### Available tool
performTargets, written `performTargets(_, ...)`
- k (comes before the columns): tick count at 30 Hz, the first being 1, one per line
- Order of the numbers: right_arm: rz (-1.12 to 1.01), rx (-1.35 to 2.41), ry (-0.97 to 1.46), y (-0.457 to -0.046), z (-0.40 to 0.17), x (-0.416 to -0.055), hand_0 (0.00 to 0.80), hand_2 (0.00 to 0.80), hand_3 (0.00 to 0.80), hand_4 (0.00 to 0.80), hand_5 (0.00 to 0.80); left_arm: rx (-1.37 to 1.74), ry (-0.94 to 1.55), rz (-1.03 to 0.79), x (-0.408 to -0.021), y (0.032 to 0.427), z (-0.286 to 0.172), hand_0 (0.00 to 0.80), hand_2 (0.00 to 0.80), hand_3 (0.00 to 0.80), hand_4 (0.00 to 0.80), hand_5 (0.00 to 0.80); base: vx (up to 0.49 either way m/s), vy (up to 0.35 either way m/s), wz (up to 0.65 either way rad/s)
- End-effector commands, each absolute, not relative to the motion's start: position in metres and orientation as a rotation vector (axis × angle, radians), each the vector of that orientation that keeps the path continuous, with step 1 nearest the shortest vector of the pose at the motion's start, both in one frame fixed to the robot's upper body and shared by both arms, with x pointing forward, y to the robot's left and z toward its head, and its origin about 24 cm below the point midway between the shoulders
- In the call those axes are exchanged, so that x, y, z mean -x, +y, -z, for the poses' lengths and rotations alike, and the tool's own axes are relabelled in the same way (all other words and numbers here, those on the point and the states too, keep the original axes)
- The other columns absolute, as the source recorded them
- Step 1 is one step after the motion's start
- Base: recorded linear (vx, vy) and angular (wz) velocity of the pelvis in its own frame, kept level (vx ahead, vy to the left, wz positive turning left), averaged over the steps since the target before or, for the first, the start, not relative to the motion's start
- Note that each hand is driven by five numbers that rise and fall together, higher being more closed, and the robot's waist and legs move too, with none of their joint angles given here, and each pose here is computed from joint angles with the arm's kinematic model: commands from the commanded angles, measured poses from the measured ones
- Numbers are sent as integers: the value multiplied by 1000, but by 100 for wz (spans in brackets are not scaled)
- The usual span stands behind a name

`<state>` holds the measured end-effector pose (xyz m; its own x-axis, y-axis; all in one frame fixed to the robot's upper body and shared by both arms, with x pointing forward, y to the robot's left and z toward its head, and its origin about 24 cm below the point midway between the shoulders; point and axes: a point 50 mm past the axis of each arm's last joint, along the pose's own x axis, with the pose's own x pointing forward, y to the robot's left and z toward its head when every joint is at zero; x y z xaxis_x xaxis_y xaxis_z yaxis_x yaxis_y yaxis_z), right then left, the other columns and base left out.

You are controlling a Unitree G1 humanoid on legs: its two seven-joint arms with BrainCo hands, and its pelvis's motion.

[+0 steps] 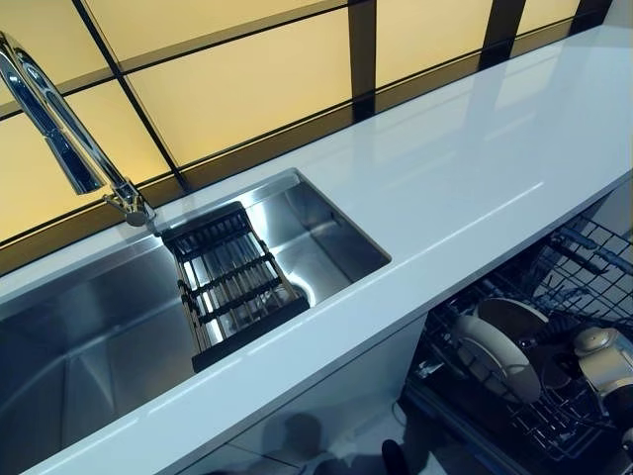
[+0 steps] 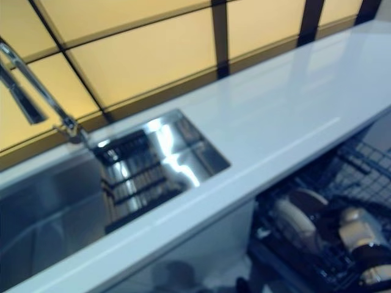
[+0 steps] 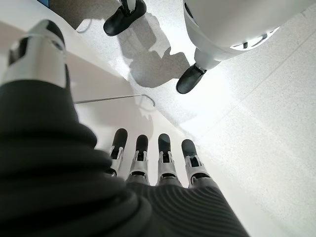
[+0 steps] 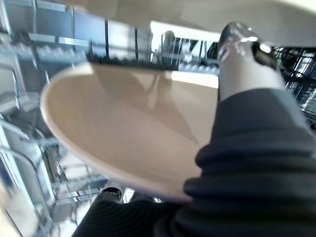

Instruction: Take plates into dishwasher

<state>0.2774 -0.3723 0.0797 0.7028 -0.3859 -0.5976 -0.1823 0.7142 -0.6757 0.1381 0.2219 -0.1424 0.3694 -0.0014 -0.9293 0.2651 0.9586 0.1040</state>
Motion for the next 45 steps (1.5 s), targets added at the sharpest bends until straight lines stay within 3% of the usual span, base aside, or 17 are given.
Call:
performTargets(1, 37, 672, 826, -353, -61, -280, 0, 0, 0, 0, 0, -343, 1030, 76, -189, 251, 112, 0, 0, 0, 0, 0, 0, 0, 0)
performTargets(17, 80, 786, 683, -377, -137, -278, 0, 0, 0, 0, 0, -310, 1068, -25, -186, 267, 111, 0, 0, 0, 0, 0, 3, 7, -3)
performTargets(29, 262, 868, 616, -406, -196, -275, 0, 0, 0, 0, 0, -325, 1089, -40, -175, 268, 119, 0, 0, 0, 0, 0, 11, 12, -4)
performTargets(45, 453, 733, 629, -442, -204, -252, 0, 0, 0, 0, 0, -353, 1110, -51, -149, 275, 128, 0, 0, 0, 0, 0, 0, 0, 0)
